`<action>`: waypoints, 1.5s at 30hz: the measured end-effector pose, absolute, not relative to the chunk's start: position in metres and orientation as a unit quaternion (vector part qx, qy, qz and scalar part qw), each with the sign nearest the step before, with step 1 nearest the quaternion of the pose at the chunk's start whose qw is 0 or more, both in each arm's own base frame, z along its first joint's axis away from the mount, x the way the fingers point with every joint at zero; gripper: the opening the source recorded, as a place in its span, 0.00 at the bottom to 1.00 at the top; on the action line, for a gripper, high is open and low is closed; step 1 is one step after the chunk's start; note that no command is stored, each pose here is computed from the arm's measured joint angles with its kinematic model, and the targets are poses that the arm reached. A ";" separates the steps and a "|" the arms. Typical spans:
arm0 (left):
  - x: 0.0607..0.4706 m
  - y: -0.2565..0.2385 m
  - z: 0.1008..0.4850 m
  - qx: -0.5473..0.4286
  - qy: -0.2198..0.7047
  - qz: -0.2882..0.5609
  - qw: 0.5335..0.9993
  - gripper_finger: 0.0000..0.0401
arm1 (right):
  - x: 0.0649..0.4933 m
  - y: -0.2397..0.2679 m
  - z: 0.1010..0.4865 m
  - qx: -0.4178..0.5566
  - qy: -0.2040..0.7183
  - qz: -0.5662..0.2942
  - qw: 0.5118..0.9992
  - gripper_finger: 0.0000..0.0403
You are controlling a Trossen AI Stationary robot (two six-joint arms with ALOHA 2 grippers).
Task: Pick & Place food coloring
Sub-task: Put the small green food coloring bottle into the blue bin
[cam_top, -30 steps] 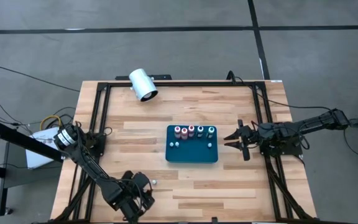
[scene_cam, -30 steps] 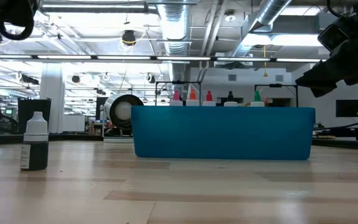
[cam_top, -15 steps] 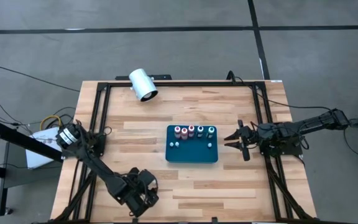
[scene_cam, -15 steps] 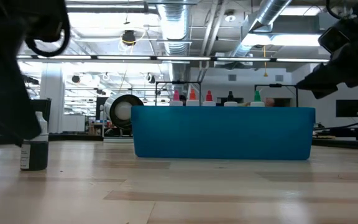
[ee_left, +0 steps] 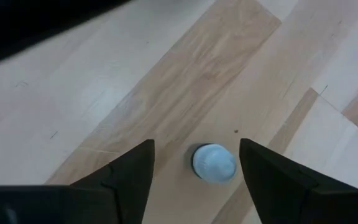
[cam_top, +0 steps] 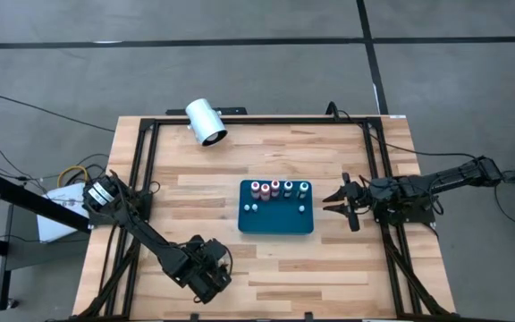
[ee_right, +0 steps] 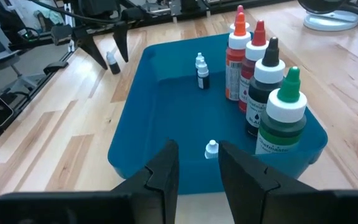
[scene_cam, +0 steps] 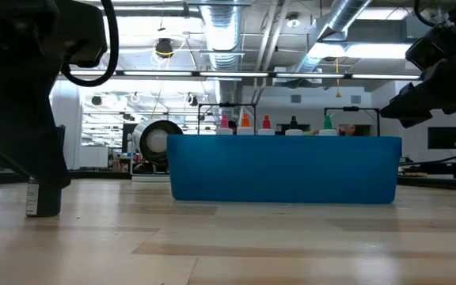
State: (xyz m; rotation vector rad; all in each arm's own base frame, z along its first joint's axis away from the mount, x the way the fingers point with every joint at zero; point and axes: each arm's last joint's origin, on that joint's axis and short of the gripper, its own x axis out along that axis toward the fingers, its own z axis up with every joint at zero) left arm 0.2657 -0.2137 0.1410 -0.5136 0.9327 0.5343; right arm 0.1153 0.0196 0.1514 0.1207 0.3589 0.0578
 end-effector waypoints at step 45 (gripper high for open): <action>0.302 -0.169 0.261 -0.193 0.359 0.264 0.874 0.16 | 0.115 0.020 0.151 0.060 0.178 0.029 0.982 0.25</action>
